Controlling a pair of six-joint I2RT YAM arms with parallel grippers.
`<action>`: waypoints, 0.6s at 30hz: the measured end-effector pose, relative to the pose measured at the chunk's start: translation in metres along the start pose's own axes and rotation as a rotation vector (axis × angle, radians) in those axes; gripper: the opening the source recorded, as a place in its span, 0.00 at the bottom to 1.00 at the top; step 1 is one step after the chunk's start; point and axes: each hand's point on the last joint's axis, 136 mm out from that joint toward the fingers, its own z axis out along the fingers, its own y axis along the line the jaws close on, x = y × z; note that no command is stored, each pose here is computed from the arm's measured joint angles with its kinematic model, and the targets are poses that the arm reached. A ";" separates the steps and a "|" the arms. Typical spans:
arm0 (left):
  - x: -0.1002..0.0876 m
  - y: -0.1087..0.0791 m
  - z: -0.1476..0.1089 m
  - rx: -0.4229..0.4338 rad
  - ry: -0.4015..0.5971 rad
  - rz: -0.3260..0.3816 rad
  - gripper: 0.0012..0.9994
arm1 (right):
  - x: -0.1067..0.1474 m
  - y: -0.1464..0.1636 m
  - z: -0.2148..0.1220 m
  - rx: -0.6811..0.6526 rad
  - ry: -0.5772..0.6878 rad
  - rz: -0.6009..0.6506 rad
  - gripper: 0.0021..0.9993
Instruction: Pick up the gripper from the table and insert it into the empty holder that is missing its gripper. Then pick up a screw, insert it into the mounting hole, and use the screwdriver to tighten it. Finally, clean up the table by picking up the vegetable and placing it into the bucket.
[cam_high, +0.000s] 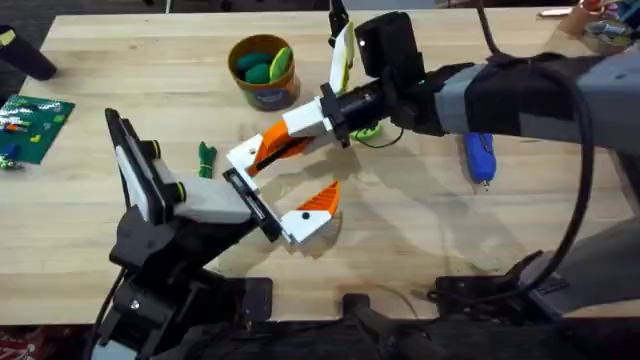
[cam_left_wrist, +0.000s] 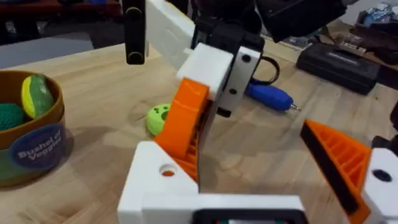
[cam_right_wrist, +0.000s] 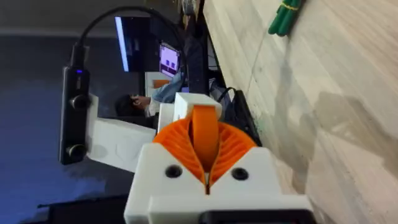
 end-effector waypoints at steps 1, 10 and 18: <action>0.000 0.000 0.000 -0.002 0.000 -0.001 0.98 | 0.000 0.000 0.000 0.002 -0.002 0.001 0.03; 0.000 0.003 0.000 -0.019 -0.002 0.007 0.98 | -0.003 -0.008 0.002 0.040 -0.029 0.016 0.40; -0.001 0.002 0.000 -0.011 -0.004 0.049 0.98 | 0.001 -0.025 0.000 0.050 -0.020 0.070 0.99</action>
